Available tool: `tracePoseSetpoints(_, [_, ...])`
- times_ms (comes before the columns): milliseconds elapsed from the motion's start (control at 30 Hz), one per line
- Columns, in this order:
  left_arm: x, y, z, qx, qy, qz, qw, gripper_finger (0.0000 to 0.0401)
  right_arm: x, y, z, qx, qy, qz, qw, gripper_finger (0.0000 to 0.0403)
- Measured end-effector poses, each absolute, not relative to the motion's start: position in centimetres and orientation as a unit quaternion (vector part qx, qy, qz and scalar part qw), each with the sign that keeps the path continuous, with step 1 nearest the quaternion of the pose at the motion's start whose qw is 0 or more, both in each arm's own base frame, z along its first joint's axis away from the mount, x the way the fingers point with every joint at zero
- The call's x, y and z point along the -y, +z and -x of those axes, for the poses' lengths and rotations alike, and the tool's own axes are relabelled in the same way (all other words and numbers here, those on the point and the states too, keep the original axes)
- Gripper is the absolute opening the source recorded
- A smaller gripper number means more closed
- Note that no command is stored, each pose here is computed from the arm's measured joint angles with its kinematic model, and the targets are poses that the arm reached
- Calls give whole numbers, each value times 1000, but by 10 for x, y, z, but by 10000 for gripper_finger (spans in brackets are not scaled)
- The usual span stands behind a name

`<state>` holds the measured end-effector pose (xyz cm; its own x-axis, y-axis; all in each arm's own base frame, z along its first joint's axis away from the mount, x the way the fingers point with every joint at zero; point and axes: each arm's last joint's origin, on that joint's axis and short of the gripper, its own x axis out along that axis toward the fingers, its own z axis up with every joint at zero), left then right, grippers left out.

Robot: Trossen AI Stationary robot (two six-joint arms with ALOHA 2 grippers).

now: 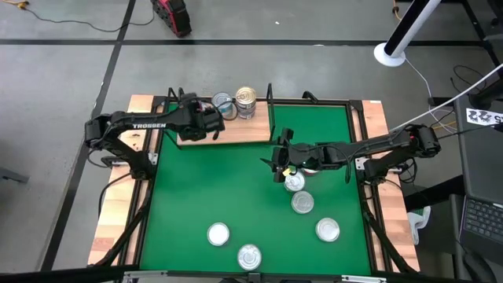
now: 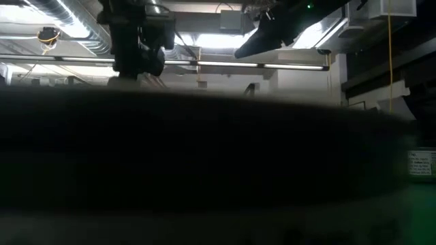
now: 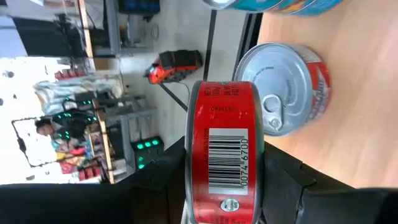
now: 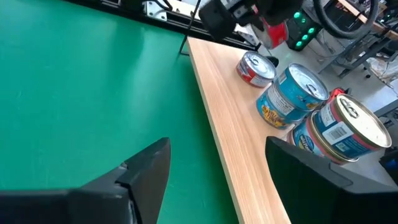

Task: Stack canned seafood by type on shelf
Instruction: Stack the red tuna can on top of the other red tuna can on the shelf

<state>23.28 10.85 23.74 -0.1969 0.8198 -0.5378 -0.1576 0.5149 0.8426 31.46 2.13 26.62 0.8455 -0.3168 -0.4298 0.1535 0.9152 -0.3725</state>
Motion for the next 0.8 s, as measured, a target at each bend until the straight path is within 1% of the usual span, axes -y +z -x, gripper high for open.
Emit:
tracePoseSetpoints(100, [-120, 228, -230, -651, 424, -254, 576, 151, -21, 266, -315, -247, -124, 164, 947, 262])
tracePoseSetpoints(367, [-141, 215, -230, -624, 445, -261, 586, 152, -21, 267, -315, -247, -124, 164, 947, 262])
tracePoseSetpoints(633, [-149, 208, -225, -629, 446, -261, 581, 152, -21, 267, -315, -246, -124, 164, 947, 262])
tracePoseSetpoints(800, [-149, 202, -223, -627, 441, -254, 590, 152, -21, 267, -315, -246, -124, 164, 947, 262])
